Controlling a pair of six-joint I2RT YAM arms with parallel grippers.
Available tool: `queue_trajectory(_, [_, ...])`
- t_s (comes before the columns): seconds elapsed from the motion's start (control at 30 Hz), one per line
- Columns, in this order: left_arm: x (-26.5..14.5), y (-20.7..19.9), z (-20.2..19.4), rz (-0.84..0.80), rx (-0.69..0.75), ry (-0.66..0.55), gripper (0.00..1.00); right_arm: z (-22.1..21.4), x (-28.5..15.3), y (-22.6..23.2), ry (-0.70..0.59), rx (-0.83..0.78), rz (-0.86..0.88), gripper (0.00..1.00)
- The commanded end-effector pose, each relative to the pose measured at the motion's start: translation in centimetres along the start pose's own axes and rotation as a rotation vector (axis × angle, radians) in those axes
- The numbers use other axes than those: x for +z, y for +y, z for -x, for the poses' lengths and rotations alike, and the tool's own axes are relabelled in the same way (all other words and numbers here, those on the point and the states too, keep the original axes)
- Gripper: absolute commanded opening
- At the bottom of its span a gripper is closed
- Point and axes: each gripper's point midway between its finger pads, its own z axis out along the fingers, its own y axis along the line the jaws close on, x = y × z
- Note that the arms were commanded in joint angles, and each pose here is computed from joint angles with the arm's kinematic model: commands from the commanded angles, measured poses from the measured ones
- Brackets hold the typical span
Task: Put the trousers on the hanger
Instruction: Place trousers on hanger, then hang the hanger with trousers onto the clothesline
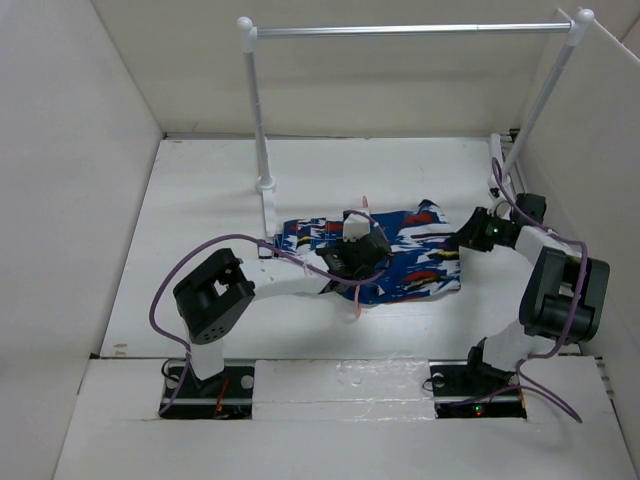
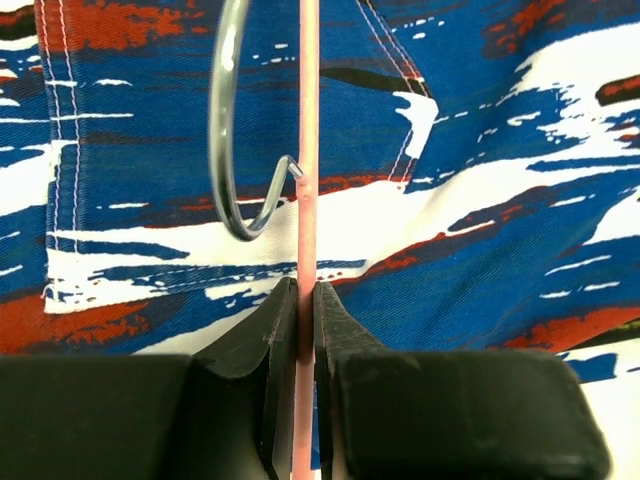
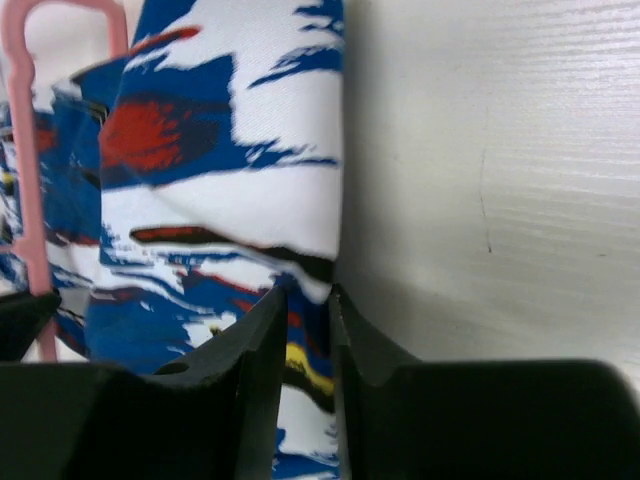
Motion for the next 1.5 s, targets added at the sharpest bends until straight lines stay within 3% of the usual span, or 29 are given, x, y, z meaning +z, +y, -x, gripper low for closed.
queue_trajectory(0.0, [-2.1,-1.6,5.8,-0.026,-0.131,-0.141,0.00,1.5,-1.7,1.6,-0.038,-0.097,-0.008,0.32])
queue_trajectory(0.07, [-3.8,-1.7,8.0,-0.034,-0.170,-0.179,0.00,1.8,-2.3,3.0,-0.032,-0.175,-0.004,0.53])
queue_trajectory(0.27, [-9.9,-2.9,15.4,-0.091,-0.175,-0.316,0.00,3.9,-8.0,12.9,-0.145,-0.374,0.064,0.69])
queue_trajectory(0.43, [-13.5,-3.7,19.1,-0.153,-0.187,-0.366,0.00,0.6,-10.7,25.3,-0.198,-0.461,0.313,0.71])
queue_trajectory(0.53, [-15.0,-3.7,20.4,-0.177,-0.219,-0.394,0.00,-1.8,-12.7,31.3,-0.241,-0.398,0.502,0.73])
queue_trajectory(0.57, [-15.8,-3.5,21.2,-0.189,-0.239,-0.421,0.00,-2.6,-13.6,33.8,-0.266,-0.307,0.633,0.74])
queue_trajectory(0.67, [-16.4,-3.7,21.2,-0.216,-0.266,-0.431,0.00,-4.1,-13.7,35.7,-0.217,-0.257,0.712,0.74])
queue_trajectory(1.07, [-16.8,-5.2,19.8,-0.382,-0.379,-0.408,0.00,-9.6,-9.9,39.2,-0.089,-0.197,0.739,0.73])
queue_trajectory(1.2, [-17.4,-5.7,19.7,-0.423,-0.371,-0.399,0.00,-10.8,-8.7,39.0,-0.096,-0.179,0.741,0.62])
queue_trajectory(1.27, [-17.6,-6.0,19.4,-0.455,-0.361,-0.389,0.00,-11.5,-8.0,38.5,-0.087,-0.147,0.754,0.29])
queue_trajectory(1.33, [-17.6,-6.3,18.9,-0.480,-0.341,-0.360,0.00,-11.3,-7.9,38.2,-0.104,-0.145,0.745,0.05])
queue_trajectory(1.47, [-15.7,-5.2,18.4,-0.510,-0.350,-0.278,0.02,-12.3,-8.2,37.0,-0.086,-0.215,0.699,0.00])
